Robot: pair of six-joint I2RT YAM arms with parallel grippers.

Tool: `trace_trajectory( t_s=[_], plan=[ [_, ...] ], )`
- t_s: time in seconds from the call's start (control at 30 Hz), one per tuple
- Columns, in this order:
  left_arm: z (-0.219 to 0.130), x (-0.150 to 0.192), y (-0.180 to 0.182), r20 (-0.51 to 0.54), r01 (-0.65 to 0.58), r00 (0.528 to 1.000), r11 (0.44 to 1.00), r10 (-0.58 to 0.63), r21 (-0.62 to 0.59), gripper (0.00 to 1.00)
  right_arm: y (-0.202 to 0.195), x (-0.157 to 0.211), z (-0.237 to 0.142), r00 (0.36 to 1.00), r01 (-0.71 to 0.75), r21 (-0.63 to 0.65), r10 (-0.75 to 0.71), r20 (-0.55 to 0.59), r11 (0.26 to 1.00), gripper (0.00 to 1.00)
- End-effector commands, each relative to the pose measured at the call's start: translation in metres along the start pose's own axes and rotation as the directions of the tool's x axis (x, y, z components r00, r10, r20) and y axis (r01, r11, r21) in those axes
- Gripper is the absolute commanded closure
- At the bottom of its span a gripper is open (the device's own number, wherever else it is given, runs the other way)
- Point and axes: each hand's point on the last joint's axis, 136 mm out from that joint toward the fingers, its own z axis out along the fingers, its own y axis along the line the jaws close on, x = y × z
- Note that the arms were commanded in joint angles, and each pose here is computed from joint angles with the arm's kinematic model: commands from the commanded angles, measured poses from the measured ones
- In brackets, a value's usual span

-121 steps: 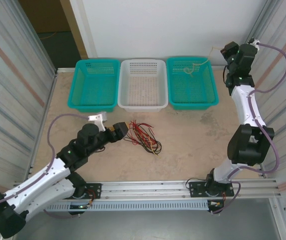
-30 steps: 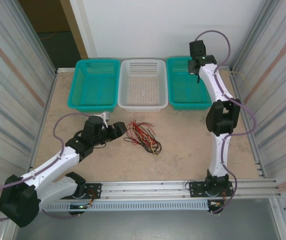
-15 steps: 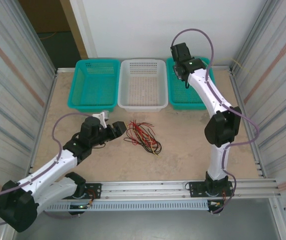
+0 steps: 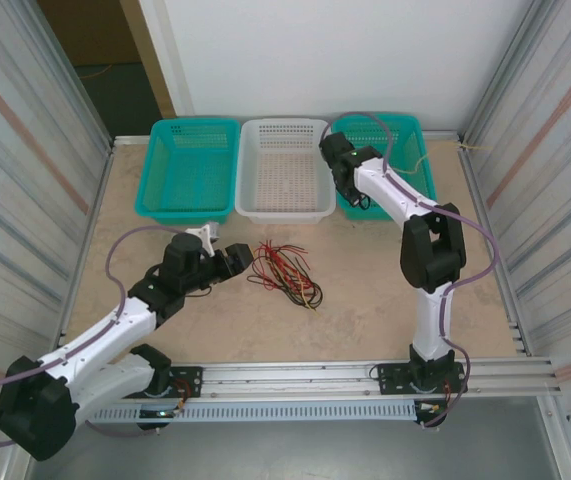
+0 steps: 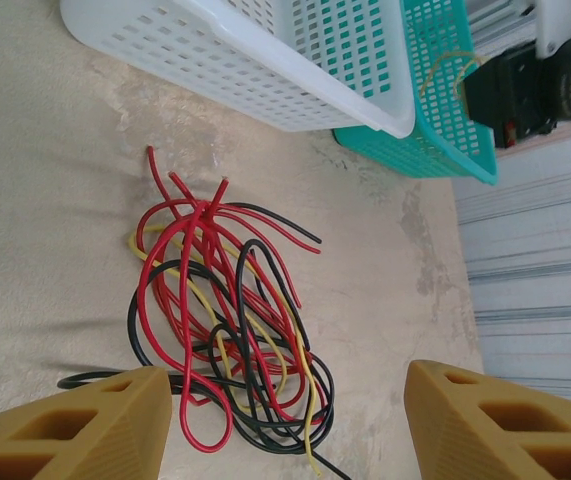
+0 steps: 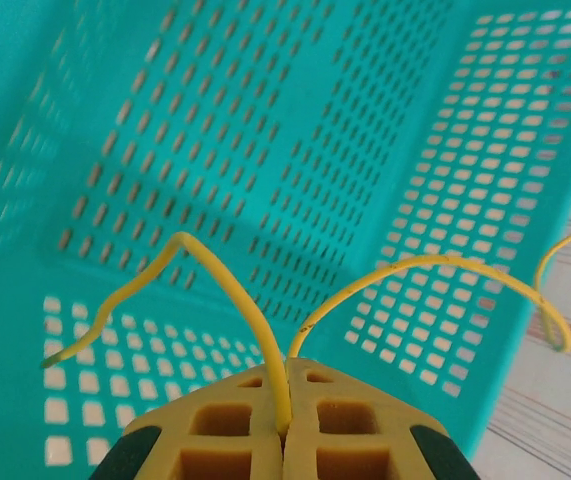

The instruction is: Untangle the cables

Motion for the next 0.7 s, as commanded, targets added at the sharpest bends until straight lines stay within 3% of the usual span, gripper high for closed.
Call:
trace_trajectory(
  t_s=[0.0,0.1,0.17,0.4,0.57,0.67],
  plan=[
    [0.001,-0.007,-0.009,0.017,-0.023,1.0,0.999,0.022,0.031,0.36,-0.008,0.002,-0.013,0.997,0.079,0.065,-0.079,-0.002,0.995,1.0],
    [0.002,-0.009,-0.012,0.016,-0.021,1.0,0.999,0.02,0.041,0.32,-0.006,0.001,-0.007,0.996,0.088,0.079,-0.087,-0.02,0.993,1.0],
    [0.003,-0.01,-0.015,0.012,-0.026,1.0,0.999,0.025,0.047,0.26,-0.011,-0.003,-0.008,0.997,0.075,0.101,-0.073,-0.016,0.992,0.74],
    [0.002,-0.02,-0.022,0.04,-0.05,0.998,0.998,0.048,0.049,0.22,-0.032,-0.017,-0.026,0.999,0.018,0.141,-0.024,0.04,0.99,0.49],
    [0.005,-0.025,-0.031,0.038,-0.062,0.998,0.996,0.059,0.066,0.22,-0.059,-0.017,-0.046,0.991,-0.11,0.174,0.096,0.089,0.979,0.44],
    [0.006,-0.026,-0.032,0.031,-0.073,0.997,0.996,0.072,0.06,0.23,-0.095,-0.01,-0.069,0.93,-0.355,0.124,0.337,0.143,0.927,0.41]
  ],
)
